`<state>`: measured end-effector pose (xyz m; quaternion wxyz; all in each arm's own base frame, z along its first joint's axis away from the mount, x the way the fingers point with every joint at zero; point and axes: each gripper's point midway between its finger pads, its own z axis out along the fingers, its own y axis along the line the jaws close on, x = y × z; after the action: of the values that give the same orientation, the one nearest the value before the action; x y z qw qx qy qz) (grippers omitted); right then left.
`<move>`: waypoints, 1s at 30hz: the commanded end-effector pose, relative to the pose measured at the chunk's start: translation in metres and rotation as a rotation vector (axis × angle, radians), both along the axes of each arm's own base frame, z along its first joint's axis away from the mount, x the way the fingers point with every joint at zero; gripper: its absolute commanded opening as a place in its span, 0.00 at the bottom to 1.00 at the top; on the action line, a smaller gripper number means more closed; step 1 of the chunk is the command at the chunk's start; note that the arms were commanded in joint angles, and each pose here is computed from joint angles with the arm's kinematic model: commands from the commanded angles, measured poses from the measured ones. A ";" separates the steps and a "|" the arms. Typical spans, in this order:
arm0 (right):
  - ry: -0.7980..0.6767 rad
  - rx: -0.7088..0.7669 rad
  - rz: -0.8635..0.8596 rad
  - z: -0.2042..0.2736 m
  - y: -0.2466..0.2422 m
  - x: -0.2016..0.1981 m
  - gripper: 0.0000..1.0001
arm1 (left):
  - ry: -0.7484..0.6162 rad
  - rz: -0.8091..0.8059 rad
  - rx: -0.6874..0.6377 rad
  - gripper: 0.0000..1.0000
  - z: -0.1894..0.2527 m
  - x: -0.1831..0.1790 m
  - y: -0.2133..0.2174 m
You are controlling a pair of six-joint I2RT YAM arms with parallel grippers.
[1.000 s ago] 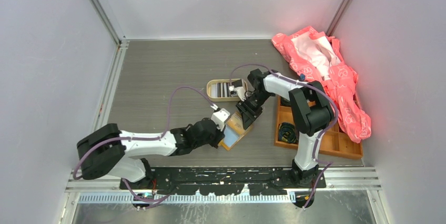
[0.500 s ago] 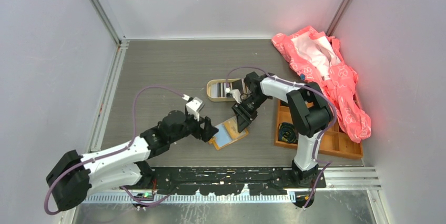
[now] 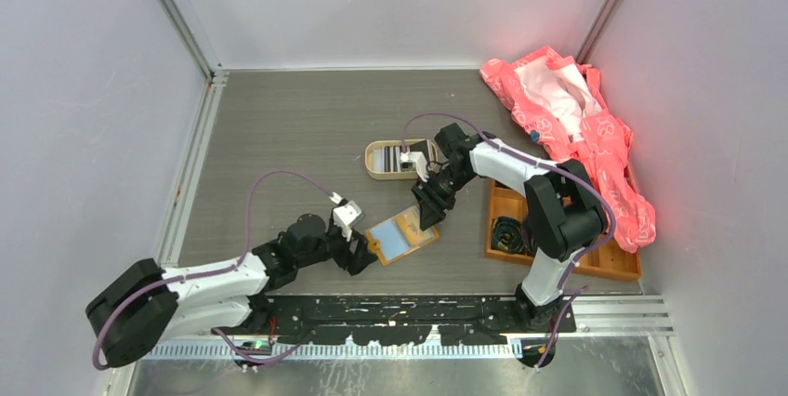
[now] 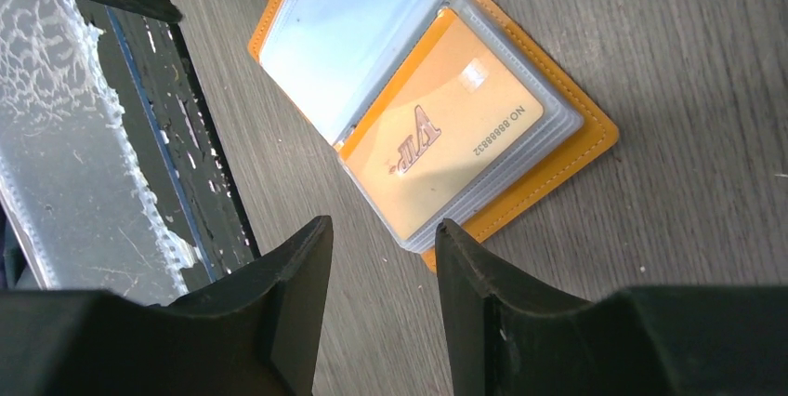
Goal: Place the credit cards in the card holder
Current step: Close the card holder at the center of the board.
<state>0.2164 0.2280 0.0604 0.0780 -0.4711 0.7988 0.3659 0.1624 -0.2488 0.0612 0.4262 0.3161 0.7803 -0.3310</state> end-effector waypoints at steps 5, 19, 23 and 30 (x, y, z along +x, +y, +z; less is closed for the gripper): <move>-0.054 0.021 0.031 0.007 0.004 0.005 0.51 | -0.114 -0.101 -0.040 0.66 0.014 0.017 -0.032; -0.146 -0.144 -0.081 -0.005 -0.013 0.034 0.50 | -0.109 -0.107 -0.027 0.00 0.028 0.022 -0.040; -0.173 -0.271 -0.166 -0.016 -0.026 0.051 0.41 | -0.172 -0.122 -0.064 0.00 0.056 0.022 -0.040; -0.139 -0.339 -0.166 -0.030 -0.017 0.045 0.25 | -0.250 -0.168 -0.140 0.00 0.090 0.023 -0.052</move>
<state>0.2528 0.1990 0.0274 0.0738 -0.4439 0.8691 0.2052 0.1803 -0.2862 0.1166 0.4768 0.3730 0.7106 -0.3585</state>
